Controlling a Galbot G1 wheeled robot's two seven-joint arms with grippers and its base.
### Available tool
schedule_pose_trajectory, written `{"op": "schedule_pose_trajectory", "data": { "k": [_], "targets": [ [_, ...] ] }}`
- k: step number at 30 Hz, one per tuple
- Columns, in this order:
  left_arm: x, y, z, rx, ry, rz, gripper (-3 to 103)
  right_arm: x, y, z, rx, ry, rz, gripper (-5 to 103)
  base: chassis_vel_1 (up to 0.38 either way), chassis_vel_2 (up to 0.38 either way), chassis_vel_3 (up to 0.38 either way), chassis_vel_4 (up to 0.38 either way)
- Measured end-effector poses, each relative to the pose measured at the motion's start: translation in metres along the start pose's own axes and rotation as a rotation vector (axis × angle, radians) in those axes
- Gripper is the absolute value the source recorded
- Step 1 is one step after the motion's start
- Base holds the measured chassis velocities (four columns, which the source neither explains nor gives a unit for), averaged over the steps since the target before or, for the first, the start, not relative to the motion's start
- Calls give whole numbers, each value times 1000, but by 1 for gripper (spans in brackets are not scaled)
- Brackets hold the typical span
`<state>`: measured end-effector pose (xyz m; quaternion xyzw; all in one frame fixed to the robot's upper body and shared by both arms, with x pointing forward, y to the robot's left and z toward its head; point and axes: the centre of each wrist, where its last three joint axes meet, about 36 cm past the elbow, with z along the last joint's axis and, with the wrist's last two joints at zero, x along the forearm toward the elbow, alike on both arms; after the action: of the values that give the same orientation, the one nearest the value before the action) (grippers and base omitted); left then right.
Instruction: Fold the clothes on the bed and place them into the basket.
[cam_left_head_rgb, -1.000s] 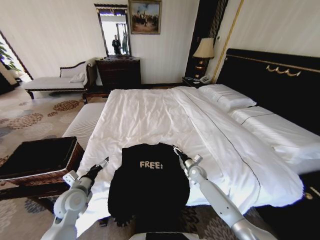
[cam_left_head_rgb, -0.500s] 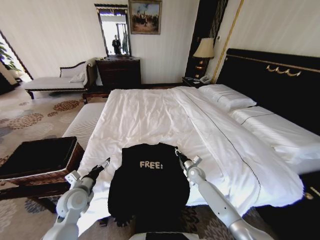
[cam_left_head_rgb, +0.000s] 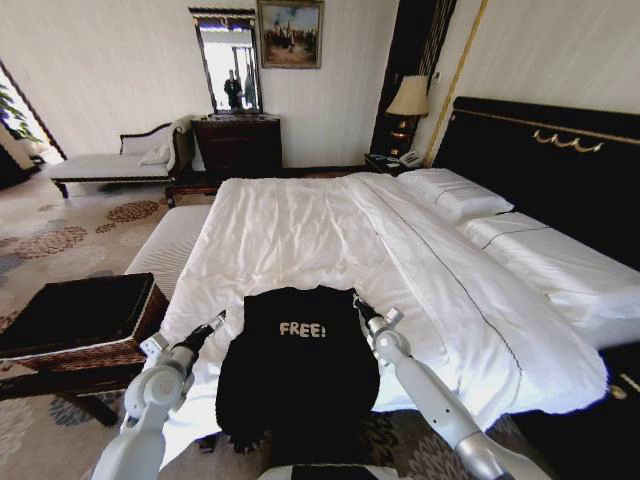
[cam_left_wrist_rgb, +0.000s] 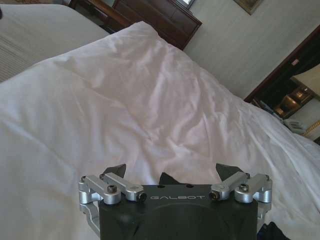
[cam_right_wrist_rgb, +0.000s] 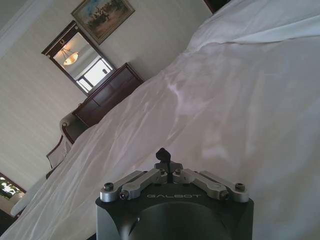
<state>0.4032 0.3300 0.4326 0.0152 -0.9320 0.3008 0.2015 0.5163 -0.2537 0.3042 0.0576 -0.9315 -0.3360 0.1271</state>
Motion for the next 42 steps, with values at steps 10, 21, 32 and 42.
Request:
{"op": "schedule_pose_trajectory", "data": {
  "k": [10,21,32,42],
  "targets": [
    [-106,1,20,65,87,20,100,6,-3,5,30,-7,7,0,0,0,0,0],
    [-151,-21,50,105,108,48,101,8,-8,6,38,-14,27,0,0,0,0,0],
    [-156,-8,50,100,91,29,60,8,-8,8,49,-19,27,0,0,0,0,0],
    [-155,-5,52,106,84,42,23,8,-7,9,59,-24,34,0,0,0,0,0]
  ]
}}
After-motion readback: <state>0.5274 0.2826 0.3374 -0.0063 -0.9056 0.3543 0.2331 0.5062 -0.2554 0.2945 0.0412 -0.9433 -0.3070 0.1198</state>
